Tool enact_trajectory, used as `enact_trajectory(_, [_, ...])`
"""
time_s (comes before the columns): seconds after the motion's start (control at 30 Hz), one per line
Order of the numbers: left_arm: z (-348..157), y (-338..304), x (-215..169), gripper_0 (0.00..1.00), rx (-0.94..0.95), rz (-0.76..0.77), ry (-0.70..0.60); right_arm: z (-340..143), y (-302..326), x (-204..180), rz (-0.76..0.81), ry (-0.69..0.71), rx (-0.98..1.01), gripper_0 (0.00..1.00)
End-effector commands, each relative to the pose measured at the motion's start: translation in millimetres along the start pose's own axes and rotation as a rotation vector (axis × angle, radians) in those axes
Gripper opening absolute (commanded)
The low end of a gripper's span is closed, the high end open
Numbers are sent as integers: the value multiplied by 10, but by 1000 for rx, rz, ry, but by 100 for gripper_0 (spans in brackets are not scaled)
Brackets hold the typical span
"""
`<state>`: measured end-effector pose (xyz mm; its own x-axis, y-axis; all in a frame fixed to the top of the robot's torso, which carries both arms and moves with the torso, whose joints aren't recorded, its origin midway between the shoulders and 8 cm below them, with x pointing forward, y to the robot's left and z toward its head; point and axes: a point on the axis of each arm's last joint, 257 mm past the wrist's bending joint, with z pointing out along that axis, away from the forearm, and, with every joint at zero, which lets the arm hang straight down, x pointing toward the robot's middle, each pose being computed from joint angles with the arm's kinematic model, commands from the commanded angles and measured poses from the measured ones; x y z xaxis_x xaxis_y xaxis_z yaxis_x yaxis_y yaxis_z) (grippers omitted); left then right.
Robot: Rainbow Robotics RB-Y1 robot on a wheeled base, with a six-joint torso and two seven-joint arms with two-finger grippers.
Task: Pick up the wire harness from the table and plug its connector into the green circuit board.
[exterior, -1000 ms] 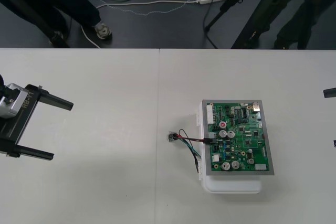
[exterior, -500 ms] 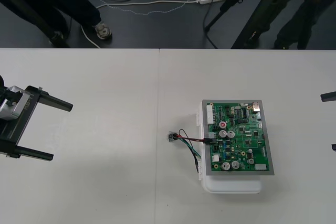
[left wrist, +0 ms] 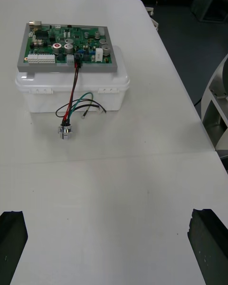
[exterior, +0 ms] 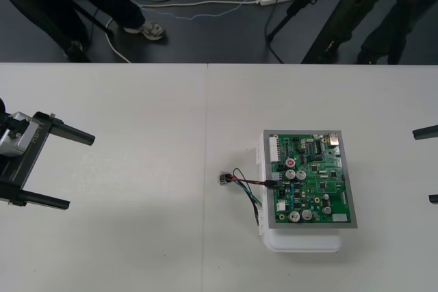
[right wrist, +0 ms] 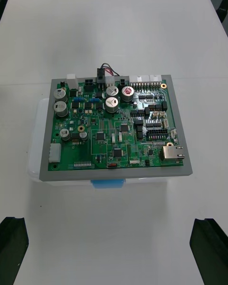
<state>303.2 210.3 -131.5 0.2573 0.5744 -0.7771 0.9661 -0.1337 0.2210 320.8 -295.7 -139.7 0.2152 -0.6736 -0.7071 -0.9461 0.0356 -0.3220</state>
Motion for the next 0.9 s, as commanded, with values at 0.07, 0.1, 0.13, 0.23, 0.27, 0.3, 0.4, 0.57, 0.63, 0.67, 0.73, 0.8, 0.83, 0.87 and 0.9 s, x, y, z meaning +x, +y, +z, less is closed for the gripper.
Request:
enact_trajectory(0.07, [-39,38,-26,100,-22,-38,-1,30,136,50,44,37,-54,100])
enact_trajectory(0.1, [-39,38,-26,100,-22,-38,-1,37,135,54,48,32,-52,100])
enact_trajectory(0.13, [-39,38,-26,100,-22,-38,-1,45,139,58,53,25,-50,100])
enact_trajectory(0.23, [-39,38,-26,100,-22,-38,-1,45,139,58,53,25,-50,100])
enact_trajectory(0.27, [-39,38,-26,100,-22,-38,-1,45,139,58,53,25,-50,100])
enact_trajectory(0.3, [-39,38,-26,100,-22,-38,-1,45,139,58,53,25,-50,100])
enact_trajectory(0.4, [-39,38,-26,100,-22,-38,-1,45,139,58,53,25,-50,100])
enact_trajectory(0.57, [-39,38,-26,100,-22,-38,-1,45,139,58,53,25,-50,100])
enact_trajectory(0.63, [-39,38,-26,100,-22,-38,-1,45,139,58,53,25,-50,100])
enact_trajectory(0.67, [-39,38,-26,100,-22,-38,-1,45,139,58,53,25,-50,100])
enact_trajectory(0.73, [-39,38,-26,100,-22,-38,-1,45,139,58,53,25,-50,100])
enact_trajectory(0.8, [-39,38,-26,100,-22,-38,-1,45,139,58,53,25,-50,100])
enact_trajectory(0.83, [-39,38,-26,100,-22,-38,-1,45,139,58,53,25,-50,100])
enact_trajectory(0.87, [-39,38,-26,100,-22,-38,-1,45,139,58,53,25,-50,100])
enact_trajectory(0.9, [-39,38,-26,100,-22,-38,-1,45,139,58,53,25,-50,100])
